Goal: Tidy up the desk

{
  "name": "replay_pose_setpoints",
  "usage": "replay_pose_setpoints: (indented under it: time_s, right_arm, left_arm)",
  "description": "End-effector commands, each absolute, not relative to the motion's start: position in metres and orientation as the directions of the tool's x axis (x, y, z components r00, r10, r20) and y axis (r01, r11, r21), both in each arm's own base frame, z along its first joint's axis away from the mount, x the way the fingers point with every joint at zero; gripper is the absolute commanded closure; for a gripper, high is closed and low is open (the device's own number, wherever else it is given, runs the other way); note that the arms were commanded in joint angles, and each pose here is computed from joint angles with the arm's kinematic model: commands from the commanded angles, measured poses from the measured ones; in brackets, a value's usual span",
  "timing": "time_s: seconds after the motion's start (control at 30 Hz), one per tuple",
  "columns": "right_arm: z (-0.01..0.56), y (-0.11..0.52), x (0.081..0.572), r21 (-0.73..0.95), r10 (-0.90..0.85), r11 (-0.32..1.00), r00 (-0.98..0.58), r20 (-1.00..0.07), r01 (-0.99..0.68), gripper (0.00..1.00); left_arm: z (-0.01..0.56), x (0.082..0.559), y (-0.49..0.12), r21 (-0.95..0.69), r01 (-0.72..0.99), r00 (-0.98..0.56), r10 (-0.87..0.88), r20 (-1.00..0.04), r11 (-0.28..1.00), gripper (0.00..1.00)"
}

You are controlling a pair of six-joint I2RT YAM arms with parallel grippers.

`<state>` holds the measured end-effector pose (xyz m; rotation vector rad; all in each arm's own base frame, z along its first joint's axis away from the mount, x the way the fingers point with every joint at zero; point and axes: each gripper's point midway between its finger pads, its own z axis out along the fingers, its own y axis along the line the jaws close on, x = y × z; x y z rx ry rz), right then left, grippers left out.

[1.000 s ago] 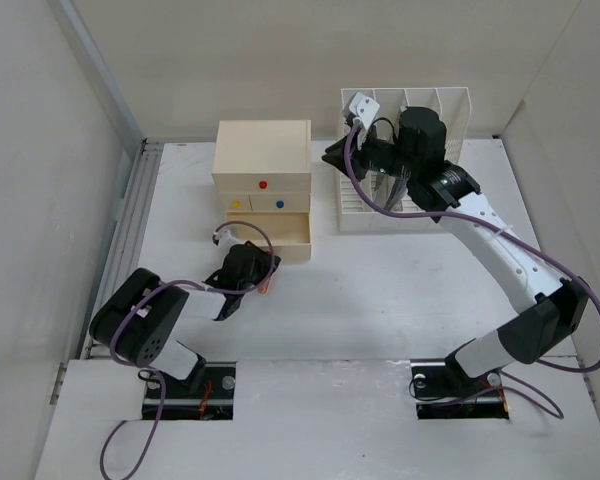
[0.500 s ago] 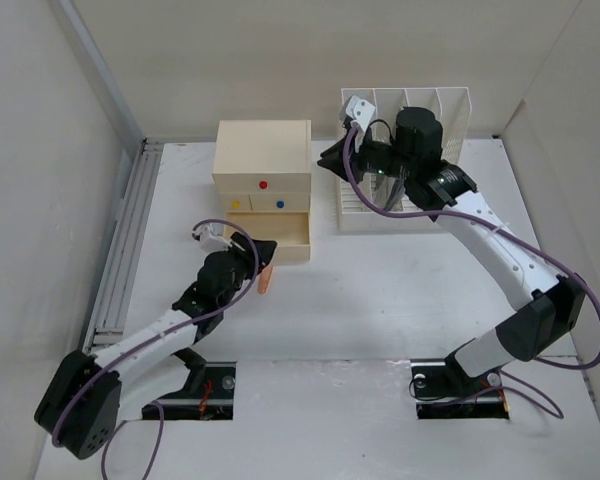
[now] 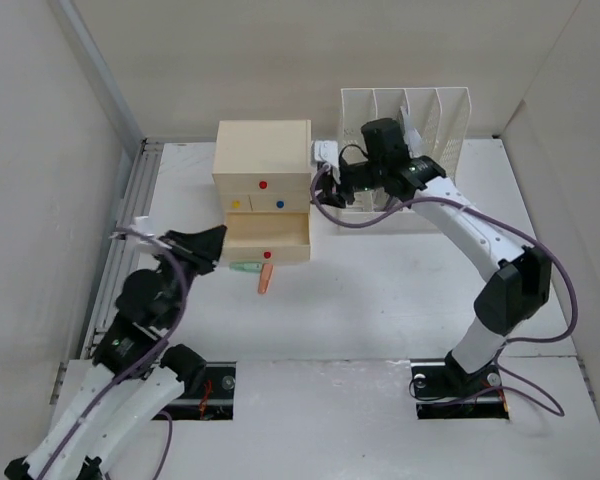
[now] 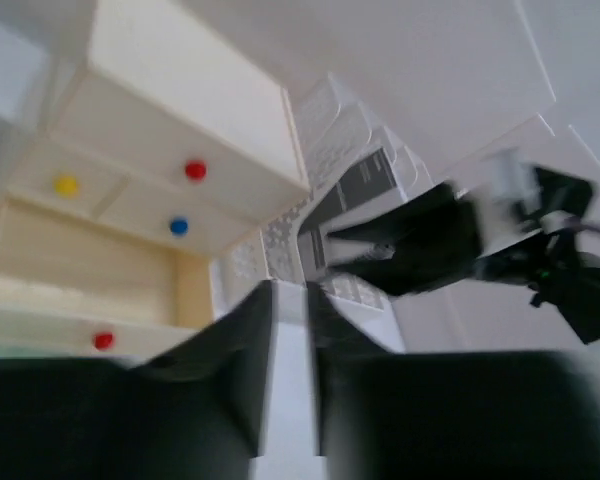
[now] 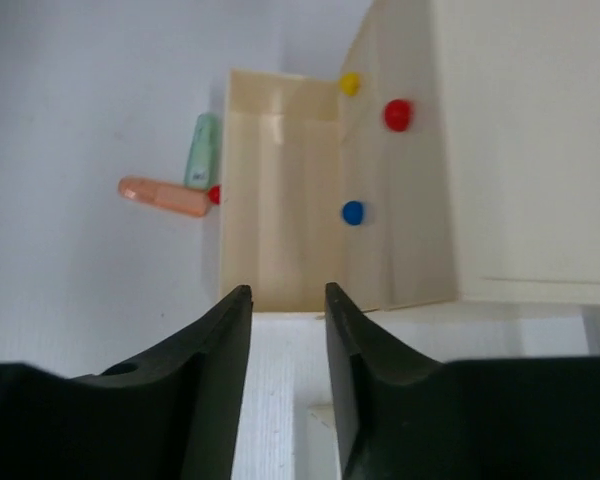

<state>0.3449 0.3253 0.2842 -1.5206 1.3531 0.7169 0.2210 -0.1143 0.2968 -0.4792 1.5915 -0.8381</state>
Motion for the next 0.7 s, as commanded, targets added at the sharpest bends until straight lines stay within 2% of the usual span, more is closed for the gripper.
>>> replay_pose_setpoints:
  time_s: [0.0, 0.1, 0.13, 0.2, 0.27, 0.37, 0.53, 0.67]
  right_arm:
    - [0.247, 0.347, 0.299, -0.342, -0.38, -0.247, 0.415, -0.827, -0.907, 0.56]
    - [0.222, 0.367, 0.284, -0.323, -0.424, -0.303, 0.43, -0.797, -0.897, 0.56]
    - [0.212, 0.377, 0.281, -0.312, -0.438, -0.322, 0.433, -0.788, -0.894, 0.56]
    - [0.196, 0.399, 0.264, -0.304, -0.461, -0.355, 0.448, -0.766, -0.884, 0.56]
    - [0.177, 0.414, 0.263, -0.265, -0.525, -0.318, 0.402, -0.75, -0.91, 0.56]
    - [0.16, 0.439, 0.261, -0.218, -0.571, -0.255, 0.329, -0.753, -0.942, 0.58]
    - [0.129, 0.462, 0.267, -0.192, -0.642, -0.163, 0.252, -0.724, -0.968, 0.59]
    - [0.124, 0.477, 0.284, -0.215, -0.656, -0.006, 0.166, -0.736, -0.977, 0.58]
  left_arm:
    - [0.368, 0.197, -0.078, -0.573, 0.182, -0.079, -0.569, -0.818, 0.799, 0.74]
    - [0.378, 0.198, -0.069, -0.446, 0.162, -0.073, -0.441, -0.895, 0.88, 0.44]
    - [0.367, 0.204, -0.06, -0.402, 0.102, -0.07, -0.396, -0.915, 0.91, 0.34]
    - [0.35, 0.211, -0.051, -0.323, 0.053, -0.048, -0.321, -0.946, 0.945, 0.27]
    - [0.325, 0.22, -0.05, -0.308, 0.021, -0.034, -0.308, -0.951, 0.951, 0.23]
    - [0.316, 0.214, -0.048, -0.332, 0.048, 0.017, -0.333, -0.943, 0.942, 0.2]
    - [0.329, 0.189, -0.018, -0.415, 0.027, 0.138, -0.414, -0.9, 0.909, 0.18]
    - [0.336, 0.18, -0.012, -0.444, 0.048, 0.181, -0.445, -0.877, 0.895, 0.18]
